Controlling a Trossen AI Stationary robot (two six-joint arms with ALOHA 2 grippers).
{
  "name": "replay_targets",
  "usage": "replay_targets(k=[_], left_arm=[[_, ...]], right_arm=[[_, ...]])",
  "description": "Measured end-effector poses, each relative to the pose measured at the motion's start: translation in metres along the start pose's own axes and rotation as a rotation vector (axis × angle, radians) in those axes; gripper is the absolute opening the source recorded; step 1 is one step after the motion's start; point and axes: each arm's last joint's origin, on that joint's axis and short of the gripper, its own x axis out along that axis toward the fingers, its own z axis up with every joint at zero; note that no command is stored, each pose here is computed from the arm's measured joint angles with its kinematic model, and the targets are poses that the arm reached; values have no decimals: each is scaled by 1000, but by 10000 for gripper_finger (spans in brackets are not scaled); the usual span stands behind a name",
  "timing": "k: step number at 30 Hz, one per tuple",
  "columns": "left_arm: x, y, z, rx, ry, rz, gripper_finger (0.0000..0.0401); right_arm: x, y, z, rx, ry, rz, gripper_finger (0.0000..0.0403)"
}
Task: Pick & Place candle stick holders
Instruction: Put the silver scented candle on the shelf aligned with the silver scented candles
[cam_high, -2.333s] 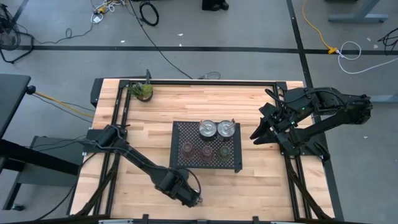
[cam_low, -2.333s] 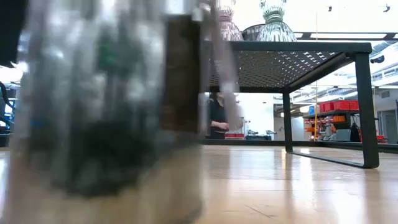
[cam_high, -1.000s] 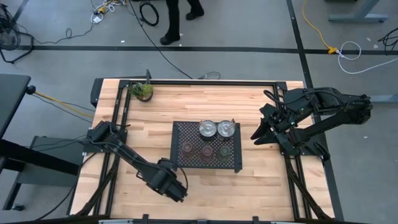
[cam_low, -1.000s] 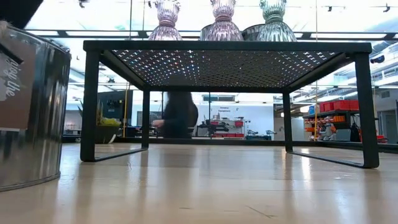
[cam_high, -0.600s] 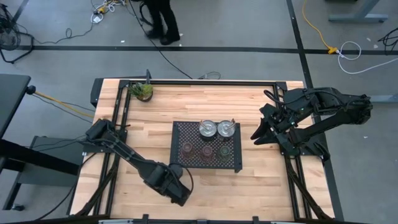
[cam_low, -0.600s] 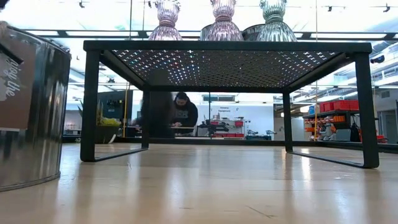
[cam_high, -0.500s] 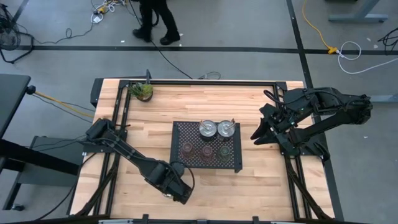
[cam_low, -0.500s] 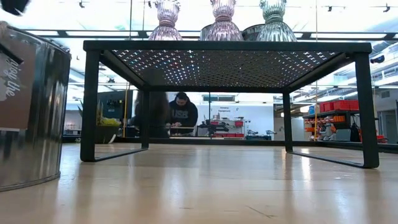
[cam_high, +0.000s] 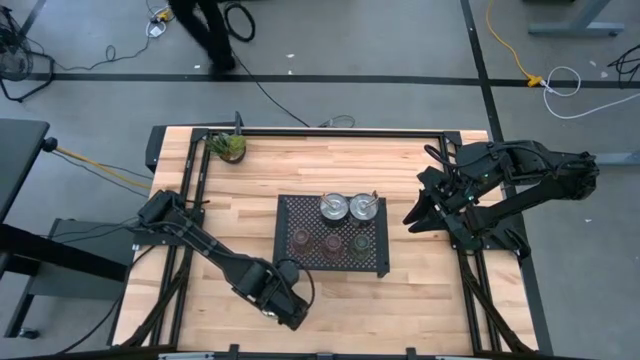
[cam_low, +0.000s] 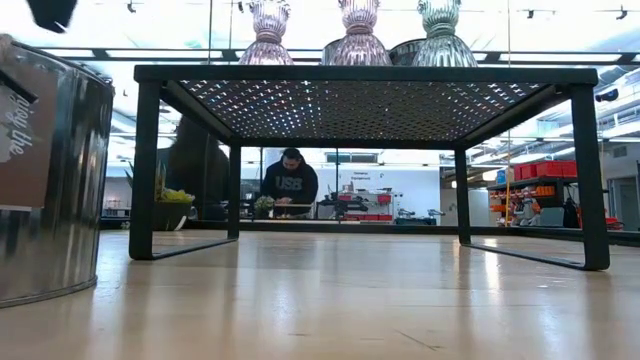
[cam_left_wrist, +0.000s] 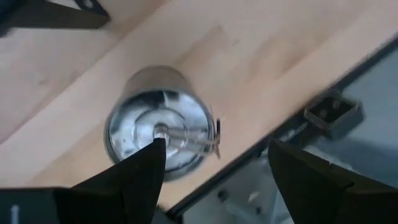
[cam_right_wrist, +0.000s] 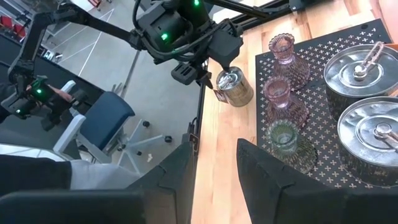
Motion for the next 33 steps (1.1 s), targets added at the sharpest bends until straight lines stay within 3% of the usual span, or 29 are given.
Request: replay_targets(k=[3, 8, 12, 17, 33], left_arm=[[0, 1, 2, -69, -39, 12, 282], [0, 1, 3, -68, -44, 13, 293], [0, 1, 2, -60, -39, 12, 334], [0, -8, 0, 54, -66, -75, 393], [-1, -13, 1, 57, -80, -128, 371]], right_arm=[[0, 0, 0, -5, 0, 0, 123], [0, 0, 0, -11, 0, 0, 123], [0, 0, 0, -16, 0, 0, 123], [0, 0, 0, -17, 1, 0, 123], [0, 0, 0, -33, 1, 0, 123]])
